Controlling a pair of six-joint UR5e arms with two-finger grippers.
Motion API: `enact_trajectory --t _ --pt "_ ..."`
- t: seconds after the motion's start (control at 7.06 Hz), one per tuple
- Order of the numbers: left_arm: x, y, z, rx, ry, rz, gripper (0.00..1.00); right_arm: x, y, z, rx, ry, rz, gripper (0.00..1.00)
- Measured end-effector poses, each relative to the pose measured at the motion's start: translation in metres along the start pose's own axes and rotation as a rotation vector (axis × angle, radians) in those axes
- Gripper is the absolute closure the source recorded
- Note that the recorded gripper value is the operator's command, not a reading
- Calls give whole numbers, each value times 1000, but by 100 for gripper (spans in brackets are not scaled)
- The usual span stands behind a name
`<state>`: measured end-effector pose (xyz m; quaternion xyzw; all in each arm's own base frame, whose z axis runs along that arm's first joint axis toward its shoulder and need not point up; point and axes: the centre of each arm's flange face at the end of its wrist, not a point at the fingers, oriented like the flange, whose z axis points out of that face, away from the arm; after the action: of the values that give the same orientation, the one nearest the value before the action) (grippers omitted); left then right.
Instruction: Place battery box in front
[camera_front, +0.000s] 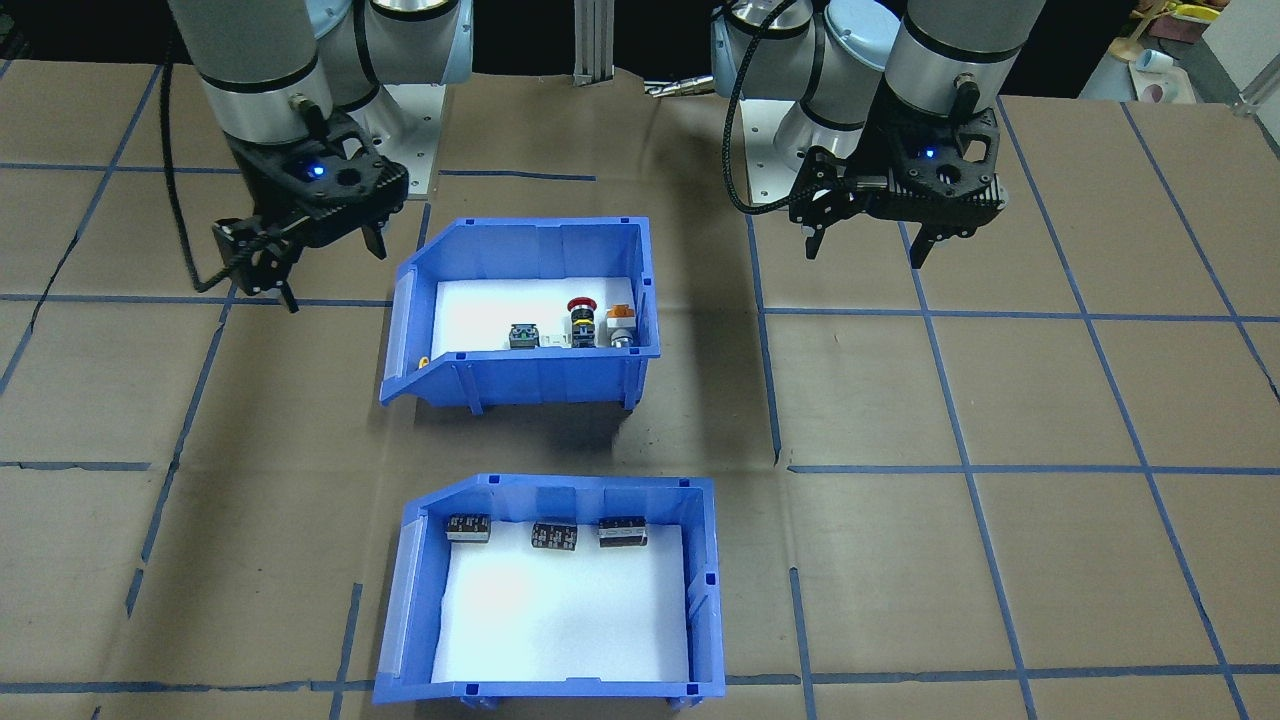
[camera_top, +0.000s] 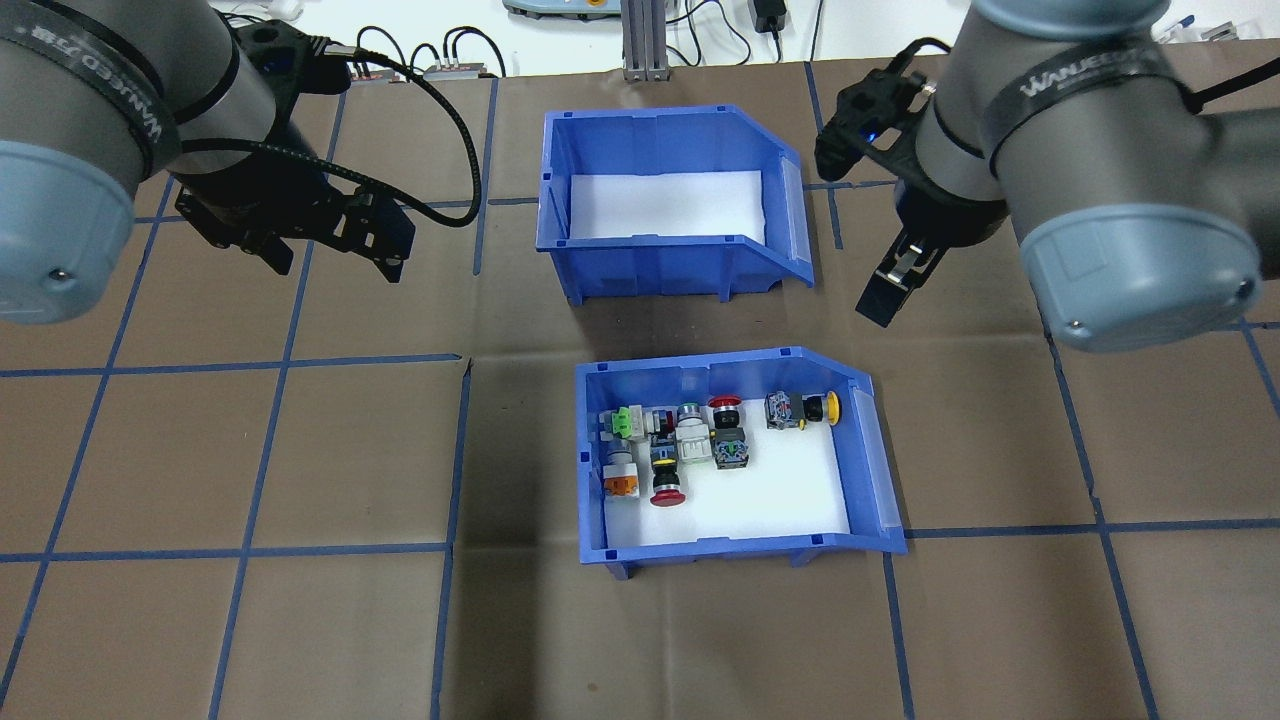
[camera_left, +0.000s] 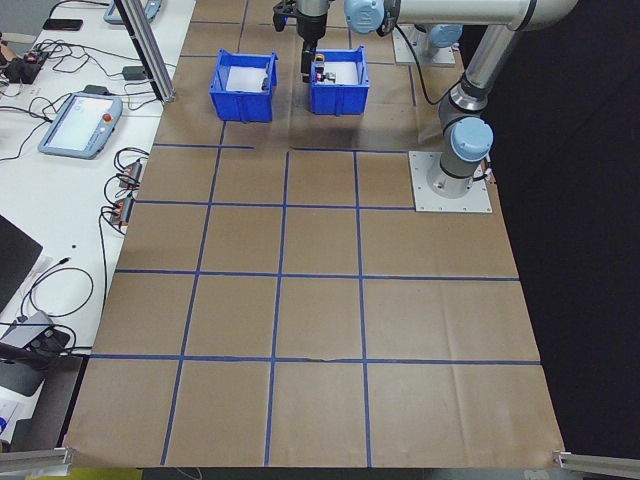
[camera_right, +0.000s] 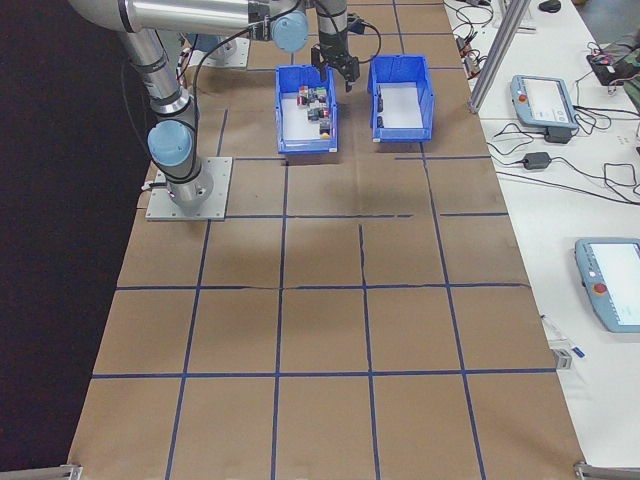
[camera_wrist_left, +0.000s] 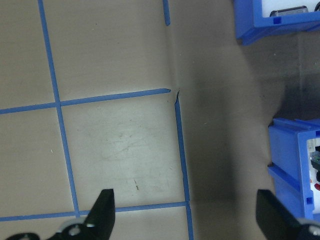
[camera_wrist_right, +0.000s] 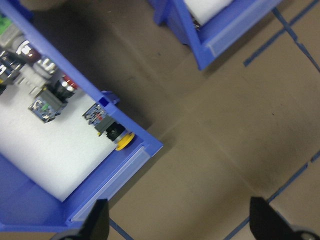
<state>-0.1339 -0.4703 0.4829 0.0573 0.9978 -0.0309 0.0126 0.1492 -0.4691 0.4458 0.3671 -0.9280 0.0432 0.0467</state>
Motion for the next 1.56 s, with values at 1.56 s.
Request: enact_trajectory --t 1.56 --pt "-1 -1 4 -3 -2 -1 1 49 -20 3 -113 -74 828 0"
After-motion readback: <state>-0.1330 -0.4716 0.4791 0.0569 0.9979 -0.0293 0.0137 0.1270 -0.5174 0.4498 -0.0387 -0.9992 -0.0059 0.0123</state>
